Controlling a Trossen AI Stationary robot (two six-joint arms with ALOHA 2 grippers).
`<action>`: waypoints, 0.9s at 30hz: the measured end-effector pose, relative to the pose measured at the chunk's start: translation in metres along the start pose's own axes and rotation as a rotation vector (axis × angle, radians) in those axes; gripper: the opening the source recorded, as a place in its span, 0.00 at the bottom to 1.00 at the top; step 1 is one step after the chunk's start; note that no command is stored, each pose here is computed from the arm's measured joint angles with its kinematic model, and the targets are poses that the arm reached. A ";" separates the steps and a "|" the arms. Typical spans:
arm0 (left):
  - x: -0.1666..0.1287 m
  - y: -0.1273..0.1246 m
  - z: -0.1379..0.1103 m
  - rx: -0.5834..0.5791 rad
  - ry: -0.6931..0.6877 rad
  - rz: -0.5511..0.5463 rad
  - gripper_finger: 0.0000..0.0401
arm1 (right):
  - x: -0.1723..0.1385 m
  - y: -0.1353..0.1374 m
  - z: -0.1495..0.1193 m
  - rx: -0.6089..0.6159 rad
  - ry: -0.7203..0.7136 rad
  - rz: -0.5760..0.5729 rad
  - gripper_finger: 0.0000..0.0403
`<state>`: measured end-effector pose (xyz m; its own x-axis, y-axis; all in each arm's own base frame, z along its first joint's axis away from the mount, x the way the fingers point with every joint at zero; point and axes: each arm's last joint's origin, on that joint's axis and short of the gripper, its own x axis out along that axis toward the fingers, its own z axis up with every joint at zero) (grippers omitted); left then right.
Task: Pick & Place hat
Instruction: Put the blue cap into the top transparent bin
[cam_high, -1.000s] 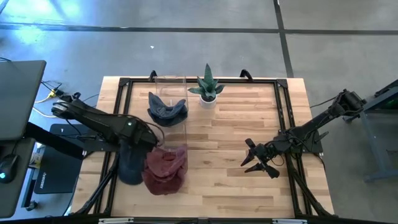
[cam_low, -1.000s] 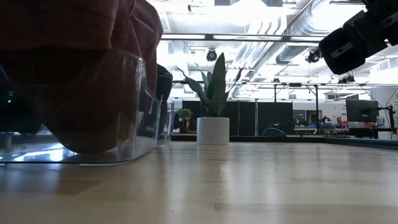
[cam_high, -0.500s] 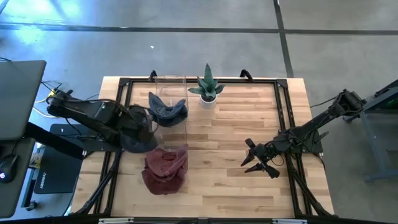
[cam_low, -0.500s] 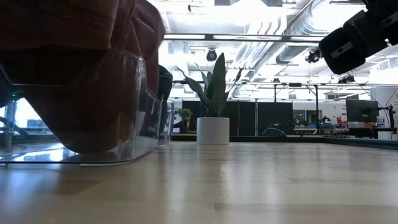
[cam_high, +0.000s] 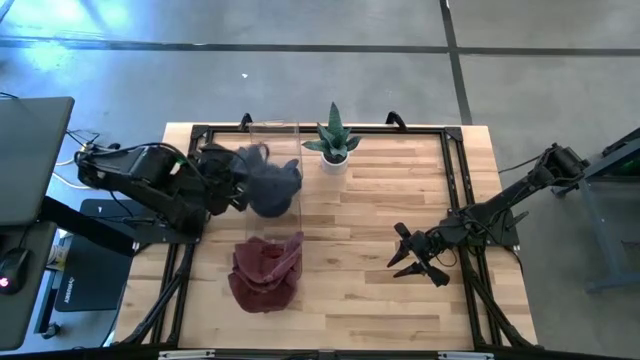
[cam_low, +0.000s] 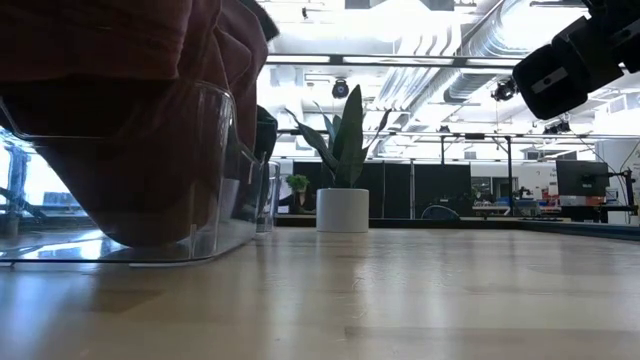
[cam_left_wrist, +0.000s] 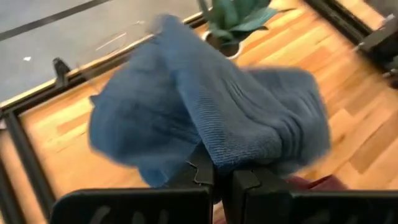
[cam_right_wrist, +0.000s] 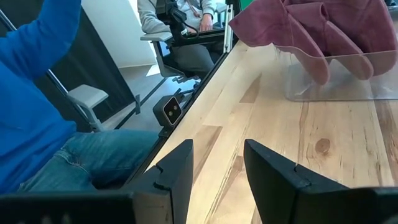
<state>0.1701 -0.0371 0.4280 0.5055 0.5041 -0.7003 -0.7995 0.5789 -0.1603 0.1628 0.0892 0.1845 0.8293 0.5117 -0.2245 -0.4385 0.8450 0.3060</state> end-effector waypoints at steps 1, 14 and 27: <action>-0.001 -0.003 0.002 0.001 -0.004 -0.005 0.00 | 0.000 0.000 0.000 0.000 0.000 0.000 0.34; 0.001 -0.083 0.035 0.154 -0.123 -0.132 0.00 | 0.000 0.000 0.001 -0.020 -0.007 0.000 0.34; 0.090 -0.203 0.018 0.475 -0.427 -0.043 0.00 | -0.030 -0.004 -0.011 0.221 0.153 -0.164 0.34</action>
<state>0.3836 -0.0978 0.4101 0.6971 0.6280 -0.3458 -0.5940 0.7760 0.2119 0.1356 0.0717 0.1794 0.8136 0.4027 -0.4194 -0.2033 0.8728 0.4438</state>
